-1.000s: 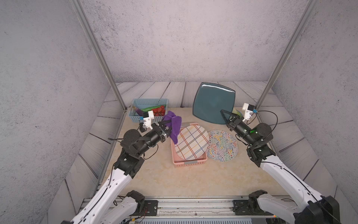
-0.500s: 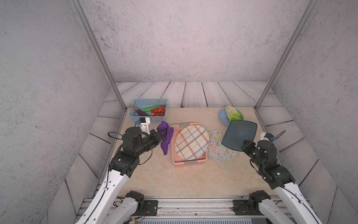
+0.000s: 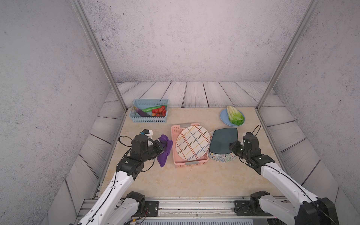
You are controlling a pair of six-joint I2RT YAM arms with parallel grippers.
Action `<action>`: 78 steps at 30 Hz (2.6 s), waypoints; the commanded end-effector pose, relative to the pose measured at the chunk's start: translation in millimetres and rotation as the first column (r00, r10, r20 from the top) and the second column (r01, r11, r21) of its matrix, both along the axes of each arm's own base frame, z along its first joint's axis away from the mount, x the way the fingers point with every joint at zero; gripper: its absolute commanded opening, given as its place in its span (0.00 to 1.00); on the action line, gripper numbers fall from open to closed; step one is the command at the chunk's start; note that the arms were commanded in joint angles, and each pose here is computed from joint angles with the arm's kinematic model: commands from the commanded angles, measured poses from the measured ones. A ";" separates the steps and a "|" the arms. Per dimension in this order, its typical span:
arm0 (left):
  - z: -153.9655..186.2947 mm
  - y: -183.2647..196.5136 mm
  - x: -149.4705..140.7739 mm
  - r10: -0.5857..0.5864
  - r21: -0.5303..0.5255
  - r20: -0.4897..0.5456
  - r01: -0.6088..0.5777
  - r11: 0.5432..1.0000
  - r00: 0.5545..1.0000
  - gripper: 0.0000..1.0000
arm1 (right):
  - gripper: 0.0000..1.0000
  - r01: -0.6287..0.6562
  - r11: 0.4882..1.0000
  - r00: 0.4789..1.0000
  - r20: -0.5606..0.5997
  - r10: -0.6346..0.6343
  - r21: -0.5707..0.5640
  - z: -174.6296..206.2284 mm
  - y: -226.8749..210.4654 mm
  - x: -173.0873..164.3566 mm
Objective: Wipe the wet plate dry
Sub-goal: Place the plate on the plate, then pick up the plate from the bin.
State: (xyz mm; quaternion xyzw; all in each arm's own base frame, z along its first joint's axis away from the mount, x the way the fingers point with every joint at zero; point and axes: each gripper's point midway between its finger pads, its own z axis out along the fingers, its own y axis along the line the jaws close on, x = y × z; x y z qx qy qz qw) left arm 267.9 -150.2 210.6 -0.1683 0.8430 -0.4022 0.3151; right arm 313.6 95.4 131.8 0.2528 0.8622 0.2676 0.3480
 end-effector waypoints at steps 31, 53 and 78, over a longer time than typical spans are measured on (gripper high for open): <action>-50.6 43.8 -10.4 0.105 0.259 -0.038 -0.092 0.961 0.994 0.00 | 0.54 -0.138 0.961 0.966 -0.249 0.077 -0.238 -73.5 -32.0 -22.4; -100.2 11.4 22.4 -0.053 0.292 -0.186 0.106 0.950 0.981 0.00 | 0.39 -0.570 0.821 0.821 0.000 0.570 0.040 8.9 125.8 29.1; -127.7 -30.8 38.4 -0.159 0.180 -0.213 0.199 0.963 0.964 0.00 | 0.37 -0.630 0.768 0.772 -0.017 0.636 0.114 -23.3 203.2 32.0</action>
